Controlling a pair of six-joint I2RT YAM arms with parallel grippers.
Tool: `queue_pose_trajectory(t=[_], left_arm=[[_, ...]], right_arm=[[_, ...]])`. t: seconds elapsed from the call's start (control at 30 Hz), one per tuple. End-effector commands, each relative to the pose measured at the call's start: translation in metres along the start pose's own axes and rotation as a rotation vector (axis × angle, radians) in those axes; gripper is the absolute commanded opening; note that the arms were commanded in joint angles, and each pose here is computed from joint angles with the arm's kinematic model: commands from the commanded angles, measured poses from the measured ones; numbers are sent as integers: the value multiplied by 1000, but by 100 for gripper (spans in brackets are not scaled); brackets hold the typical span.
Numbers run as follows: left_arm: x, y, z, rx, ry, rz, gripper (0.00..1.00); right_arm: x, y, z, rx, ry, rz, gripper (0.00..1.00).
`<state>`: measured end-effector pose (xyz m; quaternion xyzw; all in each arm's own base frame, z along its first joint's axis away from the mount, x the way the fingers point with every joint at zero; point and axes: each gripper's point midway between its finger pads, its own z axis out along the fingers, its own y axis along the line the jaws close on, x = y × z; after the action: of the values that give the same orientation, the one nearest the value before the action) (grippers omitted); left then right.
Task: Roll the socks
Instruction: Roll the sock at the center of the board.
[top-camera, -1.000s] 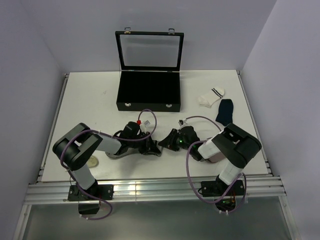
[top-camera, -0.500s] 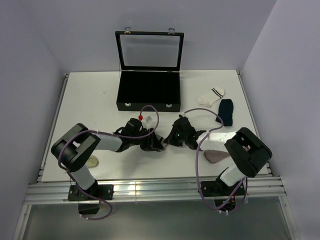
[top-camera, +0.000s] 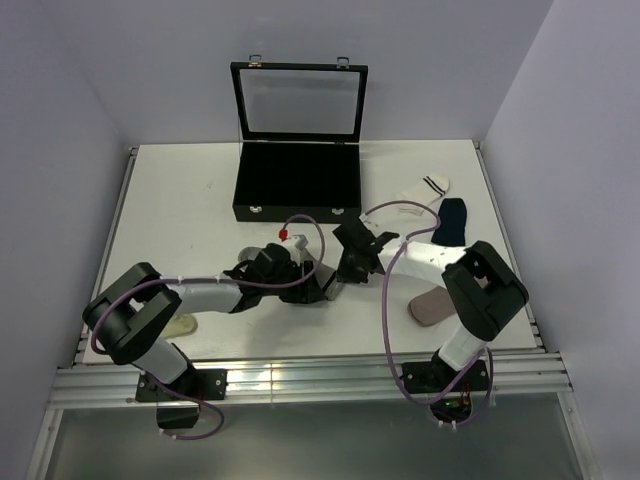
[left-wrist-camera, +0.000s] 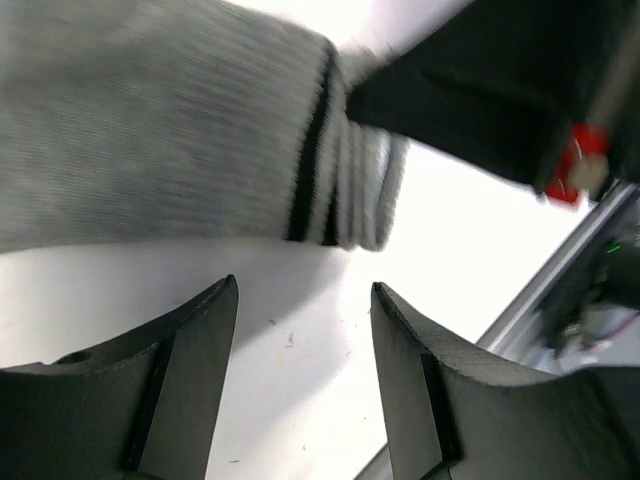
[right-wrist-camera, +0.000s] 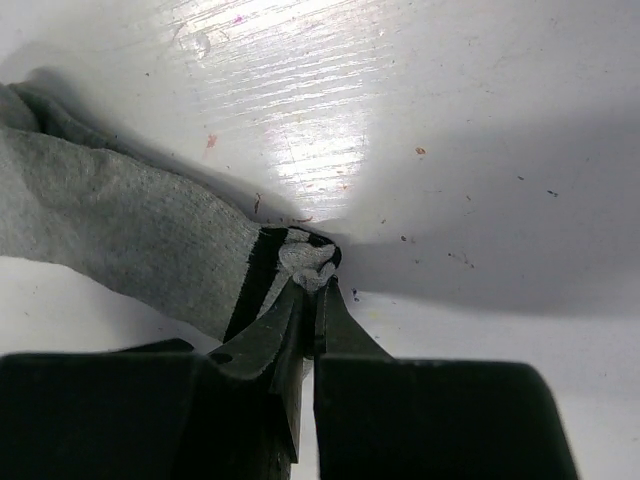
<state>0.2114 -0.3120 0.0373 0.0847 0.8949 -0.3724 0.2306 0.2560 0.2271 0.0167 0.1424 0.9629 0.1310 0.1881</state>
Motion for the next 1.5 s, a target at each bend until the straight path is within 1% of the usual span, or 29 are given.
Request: queue_pose_trajectory(t=[0.0, 0.1, 0.17, 0.2, 0.4, 0.57, 0.77, 0.87, 0.9, 0.97, 1.0, 1.07, 1.1, 1.13, 1.27, 1.3, 1.37, 1.4, 1.43, 1.47], left_arm=[[-19, -17, 0, -34, -113, 169, 61], [-17, -23, 5, -61, -143, 215, 60], [-16, -34, 6, -39, -150, 231, 58], [-22, -33, 6, -61, -183, 235, 57], [-30, -44, 9, -51, -231, 247, 56], [-27, -43, 21, -51, -212, 255, 55], [-21, -41, 32, -44, -182, 248, 49], [-17, -39, 35, -45, -168, 238, 43], [-16, -37, 36, -49, -166, 236, 37], [-13, -36, 37, -48, -155, 228, 29], [-11, -34, 38, -52, -148, 225, 21], [-6, -31, 39, -56, -131, 213, 11], [-5, -30, 39, -61, -125, 207, 3], [-2, -27, 39, -67, -119, 200, 1], [9, -13, 38, -96, -80, 138, 1], [11, -13, 36, -83, -69, 119, 0], [14, -8, 34, -70, -48, 61, 0], [18, -2, 32, -74, -35, 39, 0], [15, -3, 30, -50, -33, -1, 1], [15, 0, 29, -45, -29, -24, 0]], right_arm=[[9, -23, -1, 144, 48, 2, 0], [9, -23, -1, 164, 64, 7, 0], [10, -23, 1, 178, 77, 6, 0], [10, -22, 0, 182, 82, 6, 0], [14, -20, 3, 177, 108, 13, 0], [16, -20, 4, 172, 119, 17, 0], [19, -18, 7, 164, 131, 22, 0], [22, -17, 8, 157, 138, 28, 0], [23, -16, 9, 149, 142, 29, 0], [23, -15, 10, 139, 141, 32, 0], [24, -13, 9, 128, 146, 33, 0], [23, -9, 10, 97, 138, 38, 0], [22, -6, 10, 78, 133, 32, 0], [23, 0, 6, 40, 137, 33, 0], [20, 10, 0, -77, 89, 44, 6], [19, 12, -2, -102, 78, 48, 9], [14, 16, -9, -167, 39, 67, 13], [12, 17, -12, -191, 23, 76, 17], [13, 13, -17, -214, 6, 81, 19], [6, 19, -20, -257, -26, 88, 21]])
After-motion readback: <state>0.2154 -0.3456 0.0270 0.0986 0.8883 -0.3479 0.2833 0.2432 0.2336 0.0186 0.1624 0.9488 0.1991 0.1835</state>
